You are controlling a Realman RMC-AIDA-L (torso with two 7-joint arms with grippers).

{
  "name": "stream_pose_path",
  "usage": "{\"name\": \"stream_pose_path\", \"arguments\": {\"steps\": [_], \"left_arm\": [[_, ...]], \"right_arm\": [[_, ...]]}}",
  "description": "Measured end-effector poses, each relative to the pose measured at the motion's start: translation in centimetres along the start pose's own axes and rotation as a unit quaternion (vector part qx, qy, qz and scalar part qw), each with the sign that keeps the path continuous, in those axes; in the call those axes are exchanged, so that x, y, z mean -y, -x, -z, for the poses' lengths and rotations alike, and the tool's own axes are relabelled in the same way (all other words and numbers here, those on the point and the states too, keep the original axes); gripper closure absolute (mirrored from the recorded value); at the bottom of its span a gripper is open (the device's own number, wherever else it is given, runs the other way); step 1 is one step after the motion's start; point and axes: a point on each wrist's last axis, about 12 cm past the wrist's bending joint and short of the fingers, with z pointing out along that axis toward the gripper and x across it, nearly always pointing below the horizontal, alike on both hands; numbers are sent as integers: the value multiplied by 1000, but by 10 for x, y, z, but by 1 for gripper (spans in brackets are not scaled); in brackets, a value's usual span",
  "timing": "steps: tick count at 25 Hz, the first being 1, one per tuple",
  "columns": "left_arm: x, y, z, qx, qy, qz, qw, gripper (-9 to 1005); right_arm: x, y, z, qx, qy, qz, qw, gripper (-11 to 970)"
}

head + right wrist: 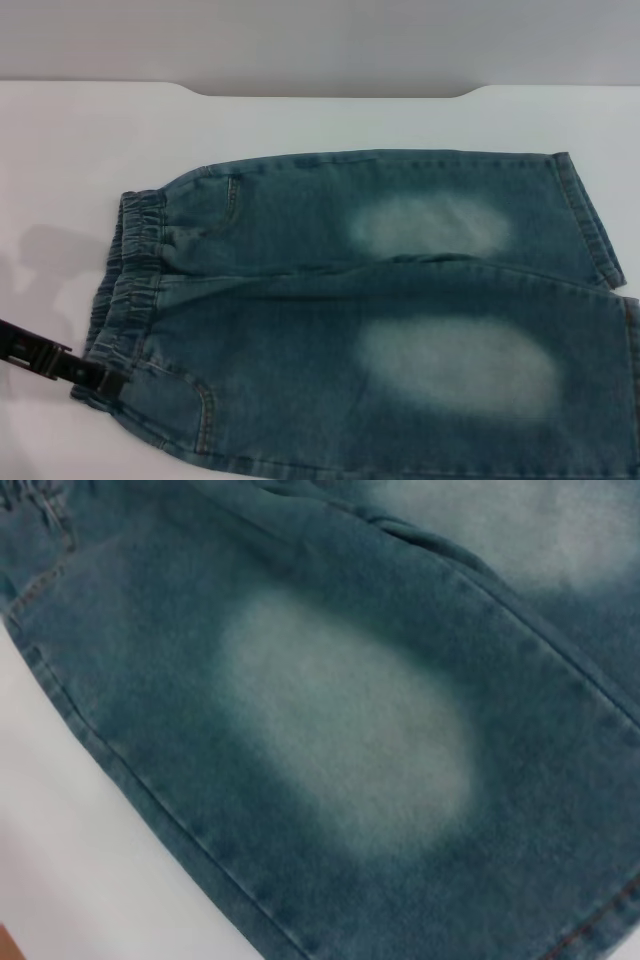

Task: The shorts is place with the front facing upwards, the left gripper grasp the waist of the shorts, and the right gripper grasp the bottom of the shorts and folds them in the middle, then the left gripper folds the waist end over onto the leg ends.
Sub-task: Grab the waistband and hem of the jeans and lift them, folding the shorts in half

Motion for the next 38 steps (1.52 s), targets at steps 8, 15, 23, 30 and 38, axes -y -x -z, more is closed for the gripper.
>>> {"name": "stream_pose_path", "arguments": {"steps": [8,15,23,30,38], "left_arm": [[2,0,-3,-11,-1,0,1000,194],[4,1,-6,-11,-4,-3,1000,194],[4,2,-6,-10,-5,1,1000,195],[4,1,-6,-15,-3,4,1000,565],[5,2,-6,-19,-5,1,1000,746]], "right_arm": [[-1,1,-1,4,4,3,1000,437],[-1,1,-1,3,5,3,1000,436],[0,-1,0,4,4,0,1000,436],[1,-4,0,5,3,-2,1000,437],[1,-7,1,5,1,-5,1000,438]]}}
